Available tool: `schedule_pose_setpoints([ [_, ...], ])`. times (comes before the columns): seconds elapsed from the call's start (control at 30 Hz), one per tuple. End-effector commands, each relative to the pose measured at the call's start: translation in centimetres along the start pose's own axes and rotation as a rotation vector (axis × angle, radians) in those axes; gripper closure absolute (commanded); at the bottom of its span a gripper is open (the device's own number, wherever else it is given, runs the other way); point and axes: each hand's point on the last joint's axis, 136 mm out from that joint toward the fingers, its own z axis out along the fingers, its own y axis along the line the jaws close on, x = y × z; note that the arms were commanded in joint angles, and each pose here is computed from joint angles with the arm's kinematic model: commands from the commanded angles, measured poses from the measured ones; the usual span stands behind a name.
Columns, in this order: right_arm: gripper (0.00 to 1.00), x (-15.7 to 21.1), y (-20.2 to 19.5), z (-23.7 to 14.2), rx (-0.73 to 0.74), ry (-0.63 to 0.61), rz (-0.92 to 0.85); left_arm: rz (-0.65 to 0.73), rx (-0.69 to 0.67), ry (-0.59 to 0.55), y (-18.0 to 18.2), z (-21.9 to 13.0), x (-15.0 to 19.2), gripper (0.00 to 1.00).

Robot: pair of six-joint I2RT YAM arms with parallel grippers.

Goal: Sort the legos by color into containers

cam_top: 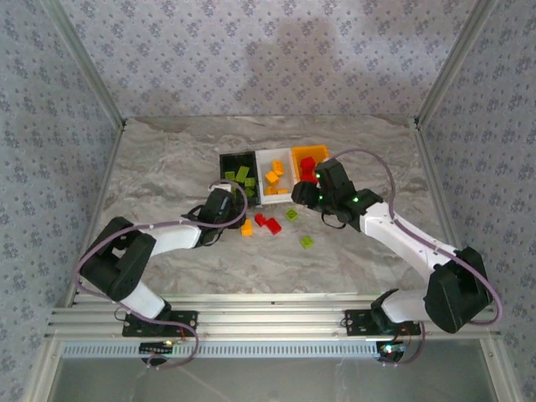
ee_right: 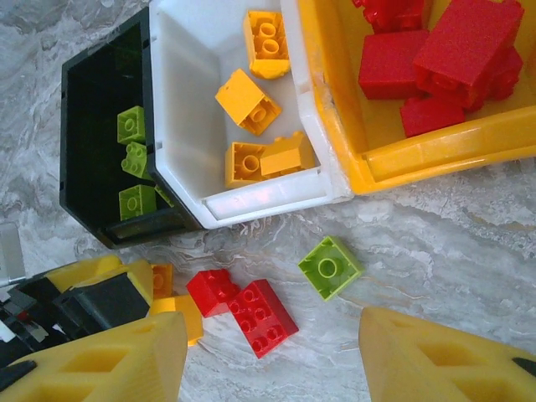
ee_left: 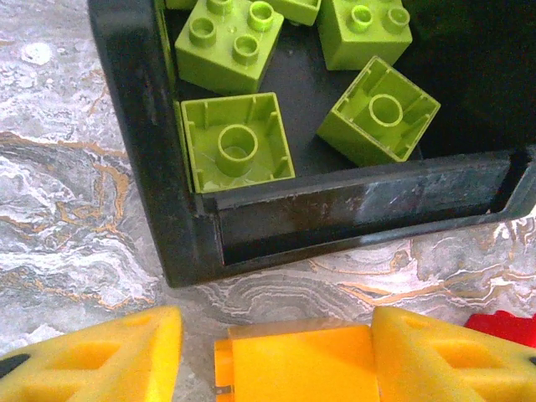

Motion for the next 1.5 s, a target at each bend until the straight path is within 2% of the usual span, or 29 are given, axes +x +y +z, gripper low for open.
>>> schedule_pose_setpoints([
  [0.0,0.42,-0.4,-0.1,-0.5,-0.01,-0.025,-0.011,0.004,0.007,0.01,0.1,0.3,0.6,0.45],
  [0.1,0.42,-0.4,-0.3,-0.5,-0.004,-0.025,-0.007,0.004,0.003,0.036,0.5,0.4,1.7,0.47],
  [0.2,0.41,-0.3,-0.2,-0.4,-0.013,-0.02,-0.002,0.002,0.008,0.049,0.6,-0.1,2.3,0.54],
  [0.33,0.41,-0.3,-0.3,-0.5,-0.013,-0.024,0.003,0.002,-0.003,0.051,1.1,-1.1,2.7,0.47],
  [0.47,0.41,-0.4,-0.7,-0.4,0.003,-0.03,0.015,0.011,0.014,0.056,0.6,-1.3,2.8,0.59],
  [0.6,0.41,-0.3,-1.2,-0.5,0.022,-0.026,0.035,0.018,0.033,0.042,-0.2,-2.3,2.3,0.63],
  [0.8,0.42,-0.4,-3.9,-1.0,0.098,-0.038,0.093,0.035,0.141,-0.076,-4.2,-7.3,-1.9,0.64],
  [0.93,0.42,-0.3,-6.2,-0.9,0.149,-0.034,0.156,0.04,0.268,-0.142,-9.6,-8.8,-6.2,0.64],
  [1.1,0.42,0.0,-7.6,-1.0,0.181,-0.031,0.174,0.044,0.317,-0.173,-14.5,-6.3,-10.7,0.64],
  [1.3,0.42,1.4,-8.4,-0.8,0.194,0.015,0.171,0.034,0.273,-0.158,-16.4,-0.8,-13.7,0.63],
  [1.4,0.42,2.1,-8.7,-0.6,0.197,0.034,0.171,0.026,0.245,-0.142,-16.6,1.7,-14.2,0.59],
  [1.47,0.42,2.5,-8.8,-0.4,0.193,0.045,0.172,0.018,0.232,-0.129,-16.8,2.9,-14.4,0.51],
])
